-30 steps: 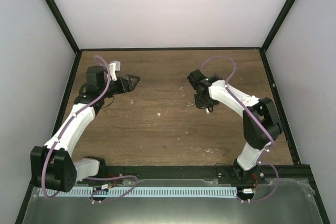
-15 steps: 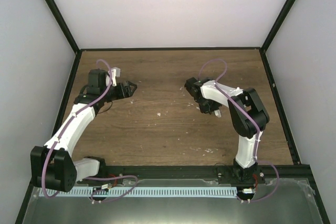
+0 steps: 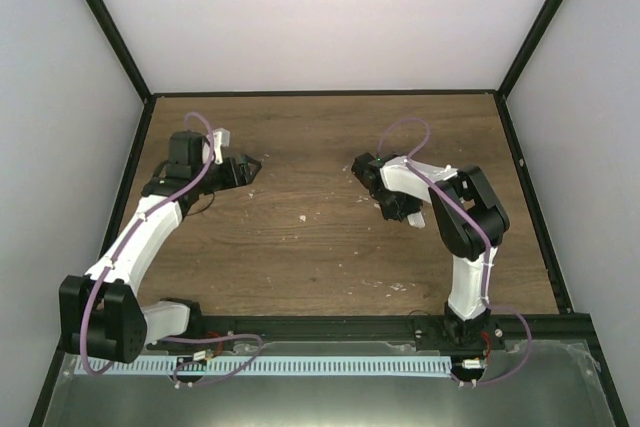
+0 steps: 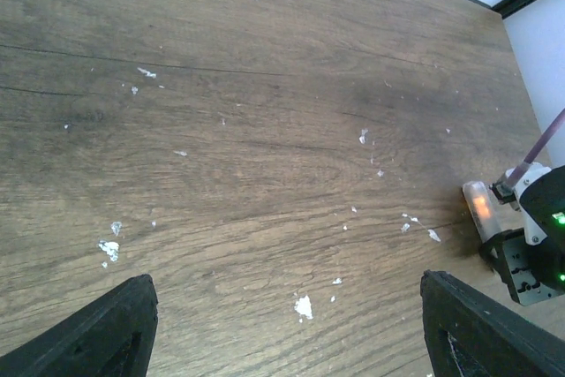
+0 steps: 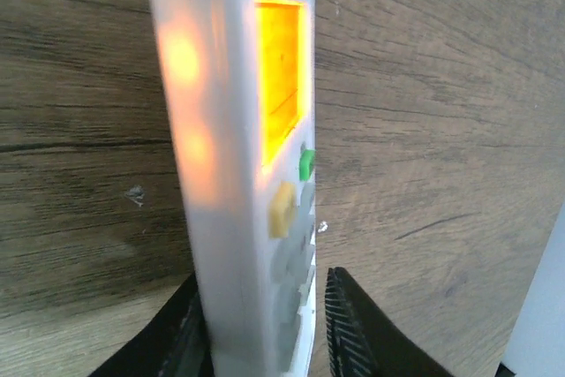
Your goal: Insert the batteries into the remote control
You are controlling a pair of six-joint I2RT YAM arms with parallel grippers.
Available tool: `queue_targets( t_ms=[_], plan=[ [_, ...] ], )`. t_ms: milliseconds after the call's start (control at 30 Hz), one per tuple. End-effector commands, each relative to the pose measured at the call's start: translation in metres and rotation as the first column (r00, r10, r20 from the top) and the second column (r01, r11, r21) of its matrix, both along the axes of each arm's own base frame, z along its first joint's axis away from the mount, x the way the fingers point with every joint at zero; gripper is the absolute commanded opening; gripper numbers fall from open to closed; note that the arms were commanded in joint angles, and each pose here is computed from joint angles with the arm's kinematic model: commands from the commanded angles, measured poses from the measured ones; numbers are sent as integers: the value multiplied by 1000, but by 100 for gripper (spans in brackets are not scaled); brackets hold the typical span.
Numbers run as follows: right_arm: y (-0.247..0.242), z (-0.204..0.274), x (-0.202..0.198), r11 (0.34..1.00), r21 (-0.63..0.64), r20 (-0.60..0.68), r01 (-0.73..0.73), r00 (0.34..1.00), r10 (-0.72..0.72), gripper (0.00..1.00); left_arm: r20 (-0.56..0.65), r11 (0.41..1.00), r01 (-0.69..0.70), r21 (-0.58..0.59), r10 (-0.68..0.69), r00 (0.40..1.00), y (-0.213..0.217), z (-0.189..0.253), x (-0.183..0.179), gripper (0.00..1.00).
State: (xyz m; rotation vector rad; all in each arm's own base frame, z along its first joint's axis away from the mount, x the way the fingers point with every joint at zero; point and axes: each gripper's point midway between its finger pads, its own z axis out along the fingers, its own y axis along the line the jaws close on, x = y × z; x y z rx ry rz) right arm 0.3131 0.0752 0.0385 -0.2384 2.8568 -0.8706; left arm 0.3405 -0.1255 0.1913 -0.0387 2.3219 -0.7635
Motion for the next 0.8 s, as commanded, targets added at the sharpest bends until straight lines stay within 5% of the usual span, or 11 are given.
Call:
queue_targets(
  t_ms=[0, 133, 267, 567, 767],
  plan=[
    [10, 5, 8, 999, 50, 35, -18, 999, 16, 32, 22, 1000, 8, 6, -8, 1000, 0, 9, 5, 82],
    [28, 15, 14, 988, 143, 71, -61, 996, 51, 74, 17, 1000, -1, 25, 1, 1000, 3, 8, 5, 82],
    [47, 31, 19, 962, 256, 123, -99, 990, 69, 100, 51, 999, -6, 53, 3, 999, 7, 15, 6, 82],
    [116, 123, 45, 738, 578, 412, -347, 905, 102, 100, 320, 997, -38, 66, 15, 947, 13, 88, 11, 86],
    [144, 154, 51, 625, 660, 465, -417, 880, 97, 100, 361, 974, -224, 41, 194, 912, 40, 115, 17, 98]
  ],
)
